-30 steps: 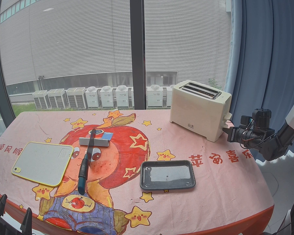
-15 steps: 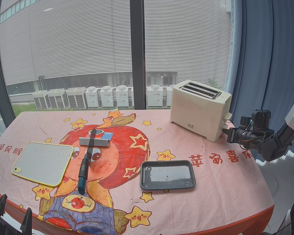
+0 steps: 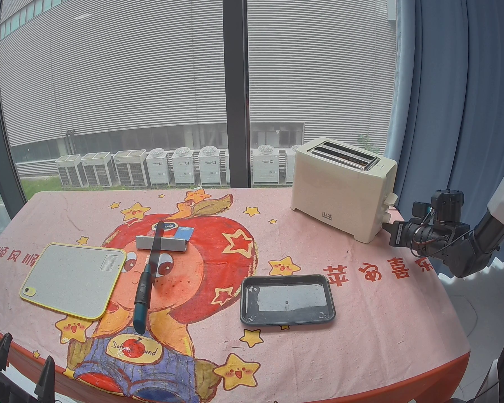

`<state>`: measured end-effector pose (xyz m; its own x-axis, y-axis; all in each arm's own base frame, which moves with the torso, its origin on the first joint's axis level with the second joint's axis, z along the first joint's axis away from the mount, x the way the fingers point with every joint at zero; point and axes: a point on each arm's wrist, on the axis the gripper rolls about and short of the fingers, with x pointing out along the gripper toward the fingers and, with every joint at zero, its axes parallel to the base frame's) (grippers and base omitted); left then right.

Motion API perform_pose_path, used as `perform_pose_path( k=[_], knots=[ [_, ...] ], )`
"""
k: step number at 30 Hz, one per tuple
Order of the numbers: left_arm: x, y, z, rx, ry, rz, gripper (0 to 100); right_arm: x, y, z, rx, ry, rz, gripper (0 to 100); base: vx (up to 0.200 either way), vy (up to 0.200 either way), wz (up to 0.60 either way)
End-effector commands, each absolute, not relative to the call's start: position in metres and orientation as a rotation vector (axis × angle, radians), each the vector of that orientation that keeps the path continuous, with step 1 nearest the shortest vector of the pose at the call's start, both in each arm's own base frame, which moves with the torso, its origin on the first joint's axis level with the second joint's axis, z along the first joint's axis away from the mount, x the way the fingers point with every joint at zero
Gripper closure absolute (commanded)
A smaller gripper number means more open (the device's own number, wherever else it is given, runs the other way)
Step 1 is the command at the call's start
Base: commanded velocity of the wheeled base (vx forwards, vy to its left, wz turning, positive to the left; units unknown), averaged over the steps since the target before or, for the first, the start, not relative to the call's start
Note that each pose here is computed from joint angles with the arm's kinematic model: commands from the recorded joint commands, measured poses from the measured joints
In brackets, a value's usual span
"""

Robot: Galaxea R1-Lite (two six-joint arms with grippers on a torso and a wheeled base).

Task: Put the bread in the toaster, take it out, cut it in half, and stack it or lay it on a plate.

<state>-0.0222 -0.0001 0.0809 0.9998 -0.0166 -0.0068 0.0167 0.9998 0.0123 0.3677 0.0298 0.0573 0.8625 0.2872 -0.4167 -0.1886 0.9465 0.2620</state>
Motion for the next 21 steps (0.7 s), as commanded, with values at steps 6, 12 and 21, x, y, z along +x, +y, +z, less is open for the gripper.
perform_pose_path(
  k=[6,12,21],
  knots=[
    [-0.021,0.0,0.076,0.012,0.023,-0.017,0,0.361,0.032,0.054,0.214,0.484,0.259,100,0.0,0.0,0.0],
    [-0.021,0.0,0.076,0.012,0.023,-0.017,0,0.354,0.032,0.068,0.21,0.459,0.264,100,0.0,0.0,0.0],
    [-0.021,0.0,0.076,0.012,0.023,-0.017,0,0.352,0.033,0.071,0.21,0.454,0.266,100,0.0,0.0,0.0]
  ],
)
